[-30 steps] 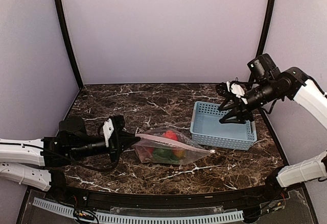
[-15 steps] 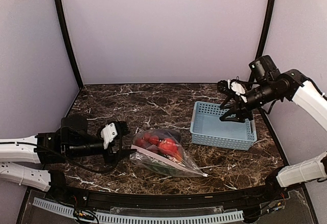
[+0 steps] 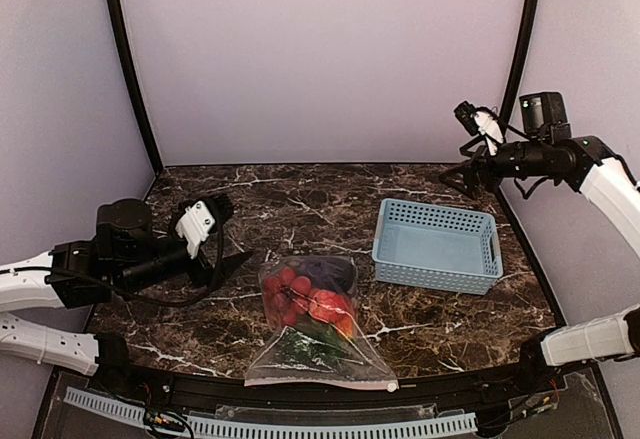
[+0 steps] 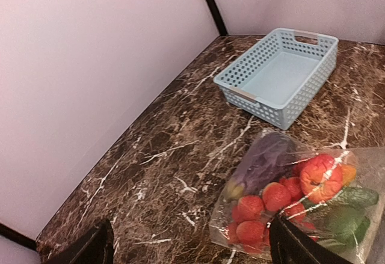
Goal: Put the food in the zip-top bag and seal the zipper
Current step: Reset both arms
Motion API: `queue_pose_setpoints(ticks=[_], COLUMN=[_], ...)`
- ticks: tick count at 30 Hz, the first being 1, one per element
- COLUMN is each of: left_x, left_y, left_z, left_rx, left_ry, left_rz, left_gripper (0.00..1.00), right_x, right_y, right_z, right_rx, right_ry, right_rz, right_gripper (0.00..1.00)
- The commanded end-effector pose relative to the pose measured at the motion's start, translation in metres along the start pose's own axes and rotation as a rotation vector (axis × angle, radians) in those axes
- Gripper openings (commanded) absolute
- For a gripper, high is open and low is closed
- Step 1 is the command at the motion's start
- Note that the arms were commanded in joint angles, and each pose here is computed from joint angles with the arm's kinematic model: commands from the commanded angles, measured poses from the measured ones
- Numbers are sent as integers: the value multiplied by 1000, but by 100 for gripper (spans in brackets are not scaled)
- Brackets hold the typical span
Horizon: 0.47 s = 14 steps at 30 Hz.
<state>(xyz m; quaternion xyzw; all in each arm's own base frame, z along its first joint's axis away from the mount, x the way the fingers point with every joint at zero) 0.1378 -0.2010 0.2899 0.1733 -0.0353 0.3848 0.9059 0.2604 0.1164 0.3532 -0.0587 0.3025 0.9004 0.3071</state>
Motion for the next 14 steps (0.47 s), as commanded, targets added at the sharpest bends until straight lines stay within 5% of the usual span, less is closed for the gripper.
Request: queue_pose_setpoints(ticks=[1,7,14], left_x=[36,74,91], left_y=[10,24,25], left_z=[25,62,76], left_rx=[-1,30,4], left_ry=[103,255,336], left_rz=[325,544,576], left_gripper=[93,99,99], right_x=[-22,-43,-46], right_y=[25,46,50], right_z=[10,13,9], right_rx=[-54,-61,-93], right_ry=[-97,-167,-184], right_rz=[-253,-434,-423], right_gripper=[99,99,99])
Point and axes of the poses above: each gripper's point midway between its finger pads, its own y axis back along the fingers, its own x axis along the line the jaws close on, z = x × y, the point moved 8 cm from there along y, back along the fingers, and after that the axes turned 12 degrees about y, right-handed, at the moved point
